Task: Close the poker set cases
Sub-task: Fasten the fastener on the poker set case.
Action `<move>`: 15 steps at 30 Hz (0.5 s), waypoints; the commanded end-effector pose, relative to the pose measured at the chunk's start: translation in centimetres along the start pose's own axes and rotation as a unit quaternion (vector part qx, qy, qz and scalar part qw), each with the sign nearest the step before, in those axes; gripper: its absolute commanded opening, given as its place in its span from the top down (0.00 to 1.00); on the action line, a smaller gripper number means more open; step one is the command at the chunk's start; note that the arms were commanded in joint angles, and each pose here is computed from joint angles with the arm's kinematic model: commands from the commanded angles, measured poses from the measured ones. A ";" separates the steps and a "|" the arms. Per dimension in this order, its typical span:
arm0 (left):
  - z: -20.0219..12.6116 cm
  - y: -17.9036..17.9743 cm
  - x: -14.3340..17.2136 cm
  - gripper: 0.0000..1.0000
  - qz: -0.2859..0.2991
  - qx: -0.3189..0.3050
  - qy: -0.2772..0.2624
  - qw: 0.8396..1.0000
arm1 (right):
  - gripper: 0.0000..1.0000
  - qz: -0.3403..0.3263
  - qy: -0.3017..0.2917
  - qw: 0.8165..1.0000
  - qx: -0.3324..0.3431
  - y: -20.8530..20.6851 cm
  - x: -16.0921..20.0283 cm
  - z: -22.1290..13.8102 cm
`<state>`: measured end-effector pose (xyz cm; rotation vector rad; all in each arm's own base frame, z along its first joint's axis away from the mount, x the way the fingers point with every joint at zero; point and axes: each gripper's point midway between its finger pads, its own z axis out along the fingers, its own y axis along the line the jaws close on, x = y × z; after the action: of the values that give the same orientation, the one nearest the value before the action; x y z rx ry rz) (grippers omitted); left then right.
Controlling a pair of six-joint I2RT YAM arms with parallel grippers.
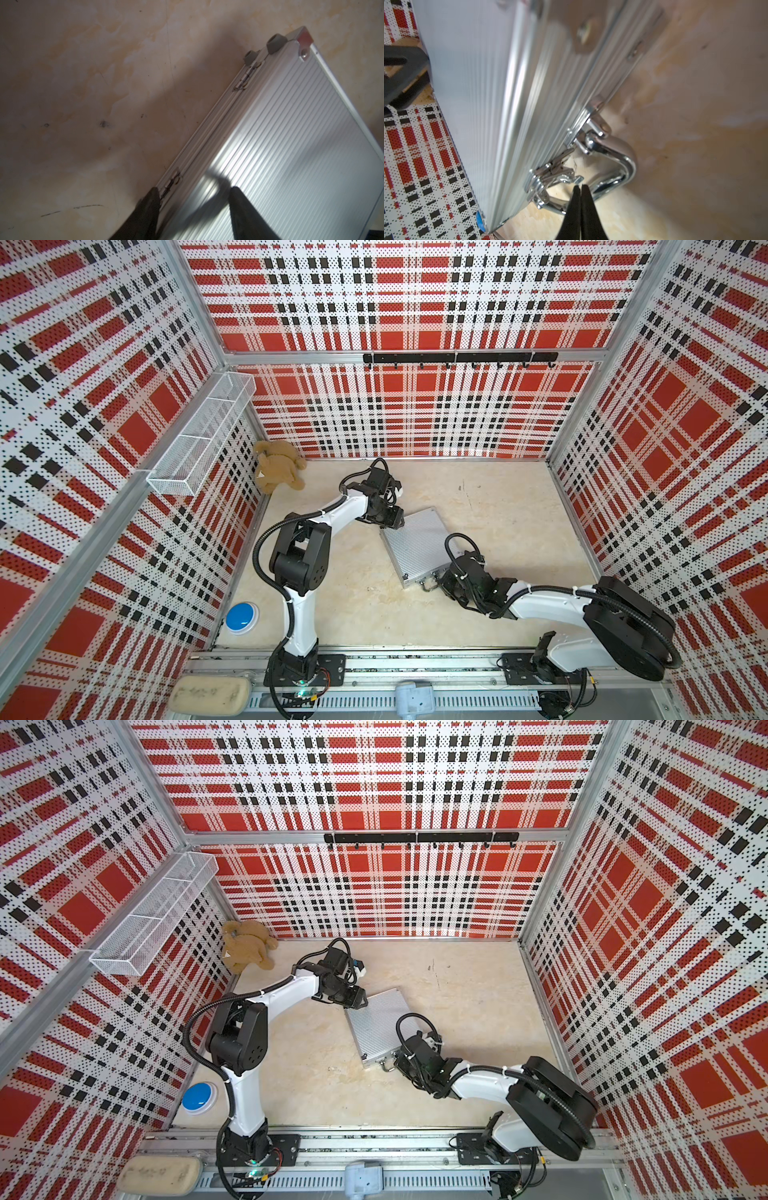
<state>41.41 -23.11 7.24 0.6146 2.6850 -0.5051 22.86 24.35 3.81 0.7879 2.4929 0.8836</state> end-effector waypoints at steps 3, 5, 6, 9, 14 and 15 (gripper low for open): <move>0.6 0.9 3.7 0.44 -0.018 -0.011 0.062 0.998 | 0.93 0.011 -0.022 1.000 0.009 -0.8 -0.9 -0.5; 0.6 0.9 3.7 0.44 -0.018 -0.010 0.062 0.998 | 0.93 0.011 -0.020 1.000 0.001 -0.5 -0.9 -0.3; 0.6 0.9 3.7 0.44 -0.018 -0.010 0.063 0.998 | 0.93 0.010 -0.018 1.000 -0.003 -0.2 -0.8 -0.2; 0.6 0.8 3.7 0.44 -0.018 -0.009 0.062 0.998 | 0.93 0.005 -0.011 1.000 -0.012 0.6 -0.6 0.2; 0.5 0.8 3.7 0.44 -0.018 -0.009 0.062 0.998 | 0.93 0.006 -0.008 1.000 -0.020 1.3 -0.5 0.8; 0.5 0.8 3.7 0.44 -0.017 -0.008 0.062 0.998 | 0.93 0.006 -0.008 1.000 -0.020 1.3 -0.5 0.9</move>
<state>41.38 -23.03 7.23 0.6119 2.6859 -0.5115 23.09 24.17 2.96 0.7929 2.4987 0.8595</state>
